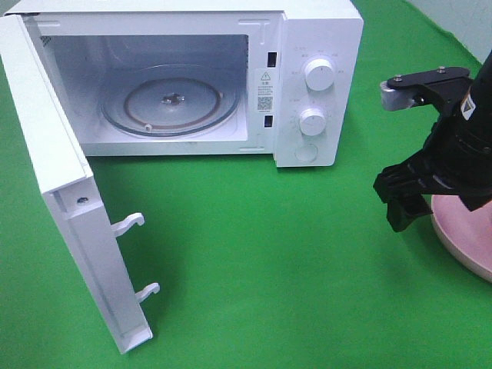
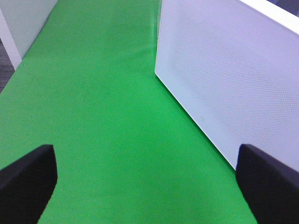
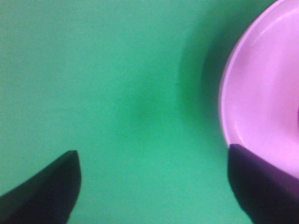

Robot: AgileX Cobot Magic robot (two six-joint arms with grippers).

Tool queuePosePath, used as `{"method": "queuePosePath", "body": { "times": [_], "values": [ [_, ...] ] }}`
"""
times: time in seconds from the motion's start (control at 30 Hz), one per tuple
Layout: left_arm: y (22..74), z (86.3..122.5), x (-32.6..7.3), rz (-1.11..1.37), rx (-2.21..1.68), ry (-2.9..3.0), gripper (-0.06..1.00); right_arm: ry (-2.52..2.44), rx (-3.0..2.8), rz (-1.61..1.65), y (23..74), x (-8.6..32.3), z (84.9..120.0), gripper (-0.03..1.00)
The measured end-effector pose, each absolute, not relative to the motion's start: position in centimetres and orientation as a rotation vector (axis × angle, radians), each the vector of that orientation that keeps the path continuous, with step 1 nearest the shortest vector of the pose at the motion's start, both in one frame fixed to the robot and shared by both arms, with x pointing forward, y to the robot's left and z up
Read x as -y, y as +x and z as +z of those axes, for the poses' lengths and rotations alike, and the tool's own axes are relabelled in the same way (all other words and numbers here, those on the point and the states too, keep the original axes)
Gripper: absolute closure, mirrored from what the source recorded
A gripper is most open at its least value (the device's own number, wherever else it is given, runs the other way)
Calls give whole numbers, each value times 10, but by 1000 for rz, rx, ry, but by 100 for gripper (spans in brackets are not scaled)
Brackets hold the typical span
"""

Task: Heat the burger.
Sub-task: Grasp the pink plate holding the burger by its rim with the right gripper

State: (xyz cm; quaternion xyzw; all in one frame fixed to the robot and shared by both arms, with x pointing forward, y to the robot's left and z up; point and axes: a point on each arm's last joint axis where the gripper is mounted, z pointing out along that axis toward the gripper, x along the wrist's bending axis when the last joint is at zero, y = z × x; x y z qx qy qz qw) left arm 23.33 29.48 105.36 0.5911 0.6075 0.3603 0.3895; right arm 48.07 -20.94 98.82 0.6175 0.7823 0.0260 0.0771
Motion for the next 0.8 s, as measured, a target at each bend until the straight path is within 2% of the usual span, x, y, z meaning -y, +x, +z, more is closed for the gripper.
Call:
{"method": "queuePosePath", "body": {
  "times": [0.03,0.07,0.2,0.6,0.8],
  "values": [
    [233,1054,-295,916,-1544,1503,-1,1850,-2344,78,481,209,988,11],
    [233,1054,-295,916,-1544,1503,-1,1853,-2338,69,483,215,988,3],
    [233,1054,-295,916,-1544,1503,-1,1864,-2327,62,486,224,988,0],
    [233,1054,-295,916,-1544,1503,-1,1904,-2255,75,498,262,988,2],
    [233,1054,-295,916,-1544,1503,-1,1906,-2277,44,505,263,976,3]
  ]
}}
